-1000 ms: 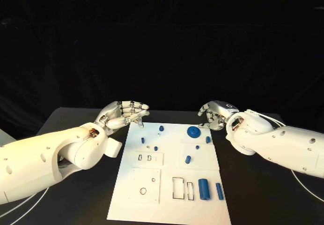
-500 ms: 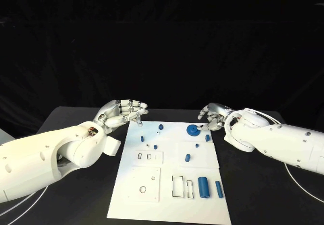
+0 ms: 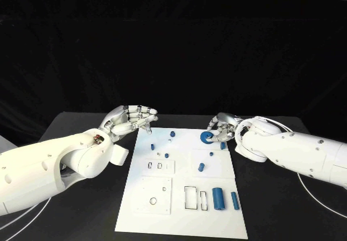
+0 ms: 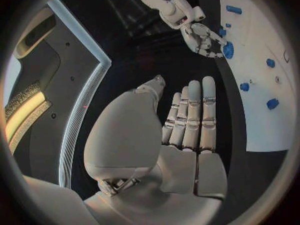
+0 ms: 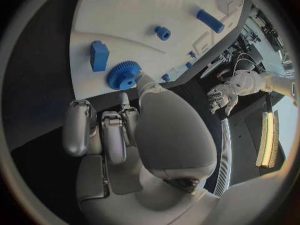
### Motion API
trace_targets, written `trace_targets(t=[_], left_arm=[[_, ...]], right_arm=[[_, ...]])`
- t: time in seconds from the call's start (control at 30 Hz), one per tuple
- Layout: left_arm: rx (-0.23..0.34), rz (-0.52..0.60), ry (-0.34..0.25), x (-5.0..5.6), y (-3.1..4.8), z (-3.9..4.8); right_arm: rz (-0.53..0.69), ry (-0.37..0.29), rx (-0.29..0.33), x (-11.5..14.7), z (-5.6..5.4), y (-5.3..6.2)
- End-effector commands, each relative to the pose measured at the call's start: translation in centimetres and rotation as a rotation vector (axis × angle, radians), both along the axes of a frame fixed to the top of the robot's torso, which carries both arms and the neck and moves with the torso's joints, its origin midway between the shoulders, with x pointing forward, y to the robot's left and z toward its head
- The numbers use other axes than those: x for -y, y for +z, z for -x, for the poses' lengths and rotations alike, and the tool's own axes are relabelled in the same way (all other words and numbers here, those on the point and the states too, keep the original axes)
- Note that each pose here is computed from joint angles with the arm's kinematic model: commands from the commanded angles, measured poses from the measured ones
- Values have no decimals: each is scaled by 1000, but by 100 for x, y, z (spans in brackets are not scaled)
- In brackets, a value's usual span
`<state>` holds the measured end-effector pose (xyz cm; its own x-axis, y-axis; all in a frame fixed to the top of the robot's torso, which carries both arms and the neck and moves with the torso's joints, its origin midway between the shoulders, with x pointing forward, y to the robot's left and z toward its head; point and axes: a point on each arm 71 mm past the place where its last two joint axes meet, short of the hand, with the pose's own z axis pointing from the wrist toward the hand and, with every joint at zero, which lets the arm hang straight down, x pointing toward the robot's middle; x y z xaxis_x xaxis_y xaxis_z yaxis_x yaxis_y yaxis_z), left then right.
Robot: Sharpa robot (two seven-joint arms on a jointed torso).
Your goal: Assemble the parts on the task board
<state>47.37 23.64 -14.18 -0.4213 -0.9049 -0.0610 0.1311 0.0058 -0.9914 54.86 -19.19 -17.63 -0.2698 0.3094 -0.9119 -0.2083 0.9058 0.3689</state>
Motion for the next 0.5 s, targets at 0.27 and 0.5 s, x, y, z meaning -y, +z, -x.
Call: trace_targets(t=[0.27,0.5], left_arm=[[-3,7,-23,21,8,7],[-4,6,-22,18,9,10]], right_arm=[[58,12,15,-21,-14,-31],[63,24,22,-50,-15,-34]])
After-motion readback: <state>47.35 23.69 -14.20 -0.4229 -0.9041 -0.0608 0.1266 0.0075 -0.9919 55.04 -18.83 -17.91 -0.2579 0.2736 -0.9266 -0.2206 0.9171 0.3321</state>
